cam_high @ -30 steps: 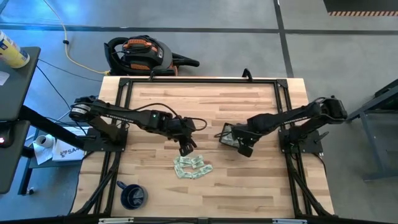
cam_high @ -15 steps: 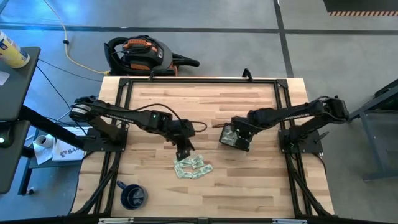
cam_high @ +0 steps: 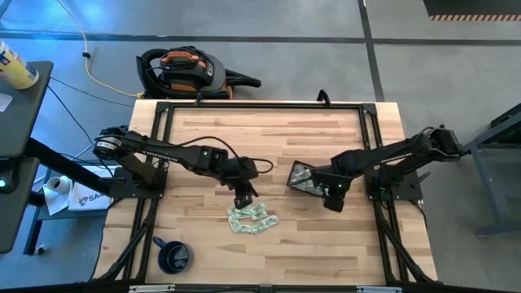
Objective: Pick and place Stevia / Truvia into bins
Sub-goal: Adjust the stevia packets in the black bin
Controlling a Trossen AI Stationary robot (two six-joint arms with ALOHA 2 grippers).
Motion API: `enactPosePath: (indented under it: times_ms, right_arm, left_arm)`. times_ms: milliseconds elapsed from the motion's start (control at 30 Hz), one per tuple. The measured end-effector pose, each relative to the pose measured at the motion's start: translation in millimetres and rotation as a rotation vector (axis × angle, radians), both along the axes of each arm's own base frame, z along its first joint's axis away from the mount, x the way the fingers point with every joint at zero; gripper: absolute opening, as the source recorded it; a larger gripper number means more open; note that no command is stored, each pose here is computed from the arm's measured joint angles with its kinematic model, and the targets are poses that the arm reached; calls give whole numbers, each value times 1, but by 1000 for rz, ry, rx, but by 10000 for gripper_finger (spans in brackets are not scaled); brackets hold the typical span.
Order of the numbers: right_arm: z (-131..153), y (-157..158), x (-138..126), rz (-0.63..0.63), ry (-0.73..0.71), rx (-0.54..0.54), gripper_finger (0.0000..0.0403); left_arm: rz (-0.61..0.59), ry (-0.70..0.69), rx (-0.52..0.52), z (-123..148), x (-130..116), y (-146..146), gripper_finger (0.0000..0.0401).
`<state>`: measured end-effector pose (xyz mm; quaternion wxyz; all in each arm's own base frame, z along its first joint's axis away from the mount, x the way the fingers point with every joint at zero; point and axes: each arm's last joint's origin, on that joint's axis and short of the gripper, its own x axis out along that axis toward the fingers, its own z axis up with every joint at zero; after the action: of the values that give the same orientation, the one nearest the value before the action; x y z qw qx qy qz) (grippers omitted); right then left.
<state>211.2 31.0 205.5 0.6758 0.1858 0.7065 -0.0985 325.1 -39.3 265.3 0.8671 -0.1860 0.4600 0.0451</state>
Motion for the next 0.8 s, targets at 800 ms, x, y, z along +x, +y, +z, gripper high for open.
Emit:
enactPosePath:
  times_ms: [800]
  right_arm:
    - [-12, -22, 20, -115, -208, -5, 50]
  left_arm:
    - [-8, 4, 32, -1, 0, 1, 175]
